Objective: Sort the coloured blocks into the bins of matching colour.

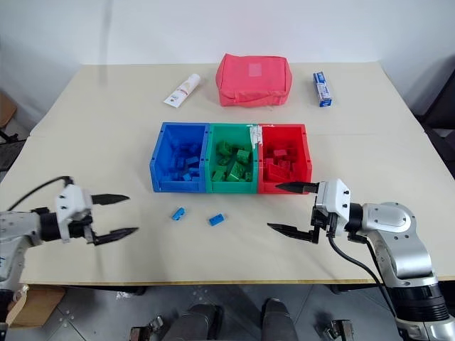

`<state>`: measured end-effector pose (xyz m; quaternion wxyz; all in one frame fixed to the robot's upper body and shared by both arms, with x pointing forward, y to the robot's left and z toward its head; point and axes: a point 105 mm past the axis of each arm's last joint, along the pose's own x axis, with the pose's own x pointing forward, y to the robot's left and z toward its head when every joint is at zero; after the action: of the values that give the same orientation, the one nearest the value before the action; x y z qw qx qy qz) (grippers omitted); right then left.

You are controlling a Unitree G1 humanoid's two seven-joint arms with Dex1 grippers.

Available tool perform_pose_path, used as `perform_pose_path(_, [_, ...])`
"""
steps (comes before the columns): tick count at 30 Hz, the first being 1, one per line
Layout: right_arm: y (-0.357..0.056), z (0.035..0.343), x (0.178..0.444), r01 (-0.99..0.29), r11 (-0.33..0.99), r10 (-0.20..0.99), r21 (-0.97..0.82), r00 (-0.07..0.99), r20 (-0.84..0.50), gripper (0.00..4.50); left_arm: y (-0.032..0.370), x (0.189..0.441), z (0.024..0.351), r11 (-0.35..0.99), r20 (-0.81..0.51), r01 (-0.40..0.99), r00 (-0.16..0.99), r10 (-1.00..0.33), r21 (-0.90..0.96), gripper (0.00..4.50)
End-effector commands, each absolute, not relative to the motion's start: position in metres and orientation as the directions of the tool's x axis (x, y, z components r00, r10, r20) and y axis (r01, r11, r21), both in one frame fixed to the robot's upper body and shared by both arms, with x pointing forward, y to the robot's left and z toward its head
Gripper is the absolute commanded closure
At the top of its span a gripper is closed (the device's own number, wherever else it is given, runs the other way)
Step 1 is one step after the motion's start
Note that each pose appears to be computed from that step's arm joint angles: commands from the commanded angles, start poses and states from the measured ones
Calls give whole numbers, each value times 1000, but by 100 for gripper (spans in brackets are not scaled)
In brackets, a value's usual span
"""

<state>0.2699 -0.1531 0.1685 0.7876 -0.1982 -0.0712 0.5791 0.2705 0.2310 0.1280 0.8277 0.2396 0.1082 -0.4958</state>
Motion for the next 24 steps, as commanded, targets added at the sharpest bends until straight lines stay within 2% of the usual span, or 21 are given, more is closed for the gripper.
perform_pose_path(1, [-157,173,267,-875,237,939,-421,317,-130,0,190,263,132,314,-402,907,408,-820,281,1])
perform_pose_path(4, [-159,172,267,-874,241,935,-423,326,-141,0,154,263,131,305,-402,921,382,-832,243,1])
perform_pose_path(11, [-158,168,262,-868,249,929,-430,339,-146,0,114,289,125,424,-427,871,491,-759,248,1])
perform_pose_path(16, [-157,167,258,-864,271,924,-425,357,-136,0,92,294,108,402,-479,887,462,-747,229,1])
perform_pose_path(19, [-159,166,256,-861,277,918,-427,368,-147,0,92,294,101,383,-523,899,435,-733,211,57])
perform_pose_path(24, [-161,166,254,-858,287,913,-427,379,-148,0,95,297,95,375,-555,901,430,-712,218,208])
